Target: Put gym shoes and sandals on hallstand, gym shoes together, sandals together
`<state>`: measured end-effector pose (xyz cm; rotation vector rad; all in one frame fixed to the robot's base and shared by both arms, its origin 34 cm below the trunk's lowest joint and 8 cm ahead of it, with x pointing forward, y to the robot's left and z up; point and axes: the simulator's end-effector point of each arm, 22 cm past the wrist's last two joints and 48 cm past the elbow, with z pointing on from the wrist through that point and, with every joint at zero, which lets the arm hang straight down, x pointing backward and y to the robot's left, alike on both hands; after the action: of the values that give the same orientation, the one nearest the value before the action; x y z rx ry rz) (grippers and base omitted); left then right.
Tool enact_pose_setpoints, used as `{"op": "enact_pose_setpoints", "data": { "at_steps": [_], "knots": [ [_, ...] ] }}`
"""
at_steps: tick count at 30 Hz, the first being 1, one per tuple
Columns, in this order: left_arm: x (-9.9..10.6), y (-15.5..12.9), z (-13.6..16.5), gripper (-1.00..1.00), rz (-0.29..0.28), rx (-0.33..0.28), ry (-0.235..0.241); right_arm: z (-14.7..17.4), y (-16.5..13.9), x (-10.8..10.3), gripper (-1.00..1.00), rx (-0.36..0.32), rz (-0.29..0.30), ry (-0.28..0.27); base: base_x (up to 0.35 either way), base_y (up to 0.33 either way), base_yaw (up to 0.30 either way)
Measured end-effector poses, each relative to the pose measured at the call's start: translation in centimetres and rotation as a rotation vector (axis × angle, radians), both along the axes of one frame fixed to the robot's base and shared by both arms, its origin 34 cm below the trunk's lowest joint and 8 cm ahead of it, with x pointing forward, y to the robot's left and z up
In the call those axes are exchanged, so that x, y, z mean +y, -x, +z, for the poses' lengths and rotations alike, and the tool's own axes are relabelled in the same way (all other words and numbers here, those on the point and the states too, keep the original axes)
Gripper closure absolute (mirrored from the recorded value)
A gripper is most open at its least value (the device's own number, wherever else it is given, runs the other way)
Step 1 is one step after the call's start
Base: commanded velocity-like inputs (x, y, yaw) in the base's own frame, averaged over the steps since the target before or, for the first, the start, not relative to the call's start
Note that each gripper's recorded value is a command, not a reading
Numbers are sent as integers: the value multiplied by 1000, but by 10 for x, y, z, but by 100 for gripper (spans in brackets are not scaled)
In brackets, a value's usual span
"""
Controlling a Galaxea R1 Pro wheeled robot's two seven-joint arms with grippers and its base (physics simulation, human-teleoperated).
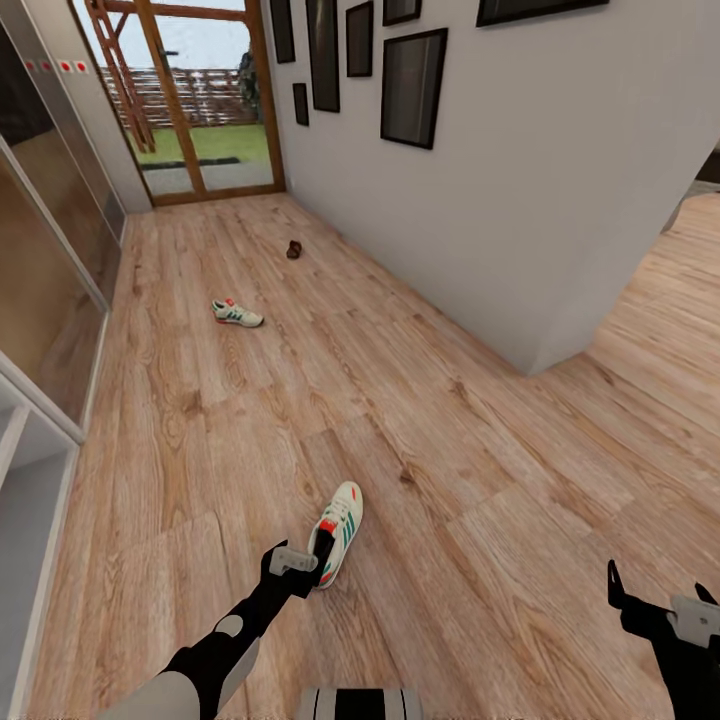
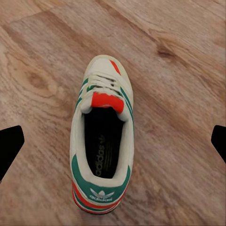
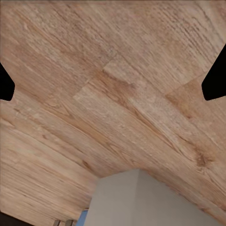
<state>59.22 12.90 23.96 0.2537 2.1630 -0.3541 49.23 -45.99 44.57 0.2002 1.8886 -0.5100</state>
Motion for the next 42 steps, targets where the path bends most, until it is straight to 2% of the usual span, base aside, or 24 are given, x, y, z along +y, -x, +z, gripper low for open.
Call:
{"op": "enact_pose_setpoints", "data": {
  "at_steps": [35, 42],
  "knots": [
    [6, 8, -16, -100, 5, 30, -6, -26, 2, 15, -100, 54, 25, -21, 0, 0, 0],
    [4, 7, -15, -100, 3, 16, -2, -33, 5, 15, -100, 69, 21, -23, 0, 0, 0]
  ]
}}
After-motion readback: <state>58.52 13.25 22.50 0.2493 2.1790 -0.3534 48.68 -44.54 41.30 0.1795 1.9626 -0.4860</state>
